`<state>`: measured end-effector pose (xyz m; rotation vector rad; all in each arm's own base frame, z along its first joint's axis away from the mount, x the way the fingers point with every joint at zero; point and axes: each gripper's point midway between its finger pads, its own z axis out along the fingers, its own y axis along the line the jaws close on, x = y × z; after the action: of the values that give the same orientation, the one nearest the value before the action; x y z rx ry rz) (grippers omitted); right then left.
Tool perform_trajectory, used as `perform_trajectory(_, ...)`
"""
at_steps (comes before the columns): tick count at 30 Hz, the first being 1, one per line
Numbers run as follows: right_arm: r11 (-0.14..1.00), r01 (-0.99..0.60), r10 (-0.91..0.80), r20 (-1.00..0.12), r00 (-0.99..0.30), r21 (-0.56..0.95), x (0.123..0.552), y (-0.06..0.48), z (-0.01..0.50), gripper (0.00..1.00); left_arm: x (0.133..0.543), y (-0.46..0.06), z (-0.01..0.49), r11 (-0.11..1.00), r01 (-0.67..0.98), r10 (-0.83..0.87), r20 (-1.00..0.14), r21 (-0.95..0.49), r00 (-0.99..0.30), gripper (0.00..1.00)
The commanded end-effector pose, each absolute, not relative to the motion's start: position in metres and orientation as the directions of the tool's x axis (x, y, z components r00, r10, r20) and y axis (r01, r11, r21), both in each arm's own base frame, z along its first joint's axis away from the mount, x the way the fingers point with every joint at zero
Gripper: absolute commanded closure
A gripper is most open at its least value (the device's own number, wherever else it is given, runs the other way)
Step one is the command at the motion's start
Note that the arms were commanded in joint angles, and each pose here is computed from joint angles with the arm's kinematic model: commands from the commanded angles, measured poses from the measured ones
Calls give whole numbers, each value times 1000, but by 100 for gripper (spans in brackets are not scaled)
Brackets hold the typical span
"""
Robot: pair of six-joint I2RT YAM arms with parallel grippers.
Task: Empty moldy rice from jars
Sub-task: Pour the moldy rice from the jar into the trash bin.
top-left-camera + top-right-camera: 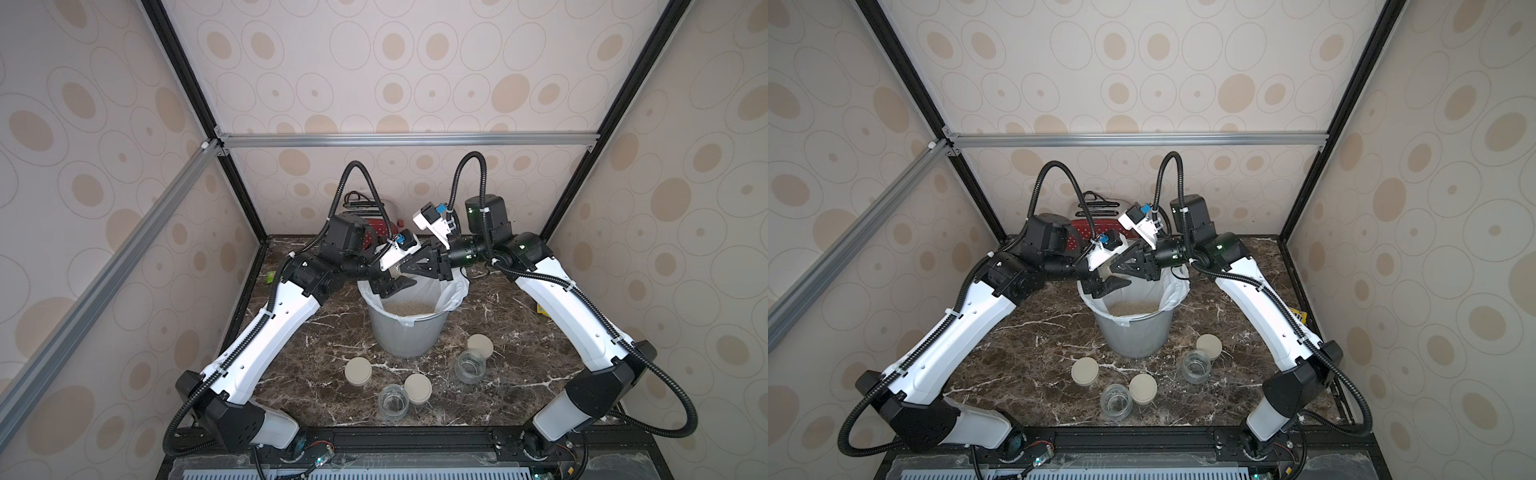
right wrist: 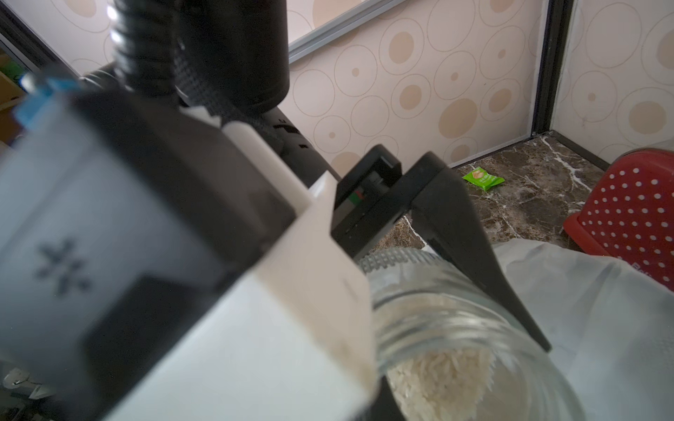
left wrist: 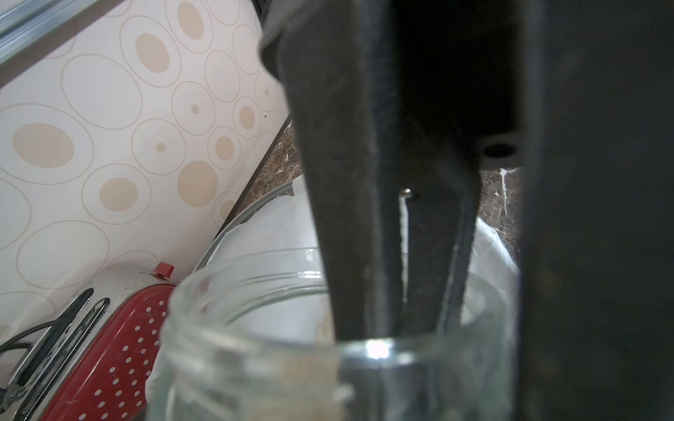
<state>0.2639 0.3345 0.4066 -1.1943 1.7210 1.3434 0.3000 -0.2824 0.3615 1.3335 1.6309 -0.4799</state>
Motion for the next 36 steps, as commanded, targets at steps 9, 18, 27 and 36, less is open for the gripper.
perform_trajectory(9,164,-903,-284,-857,-429,397,280,336,385,100,306,-269,408,466,823,444,-890,324,99,1)
perform_trajectory(18,230,-894,-213,-877,-431,384,292,325,401,100,287,-237,404,509,753,497,-857,417,138,1)
perform_trajectory(27,312,-869,-129,-889,-439,384,306,319,412,100,282,-204,416,716,650,339,-941,256,-3,1)
perform_trajectory(36,365,-851,-16,-912,-410,376,309,309,435,100,293,-178,470,825,474,-286,-951,-307,-118,1)
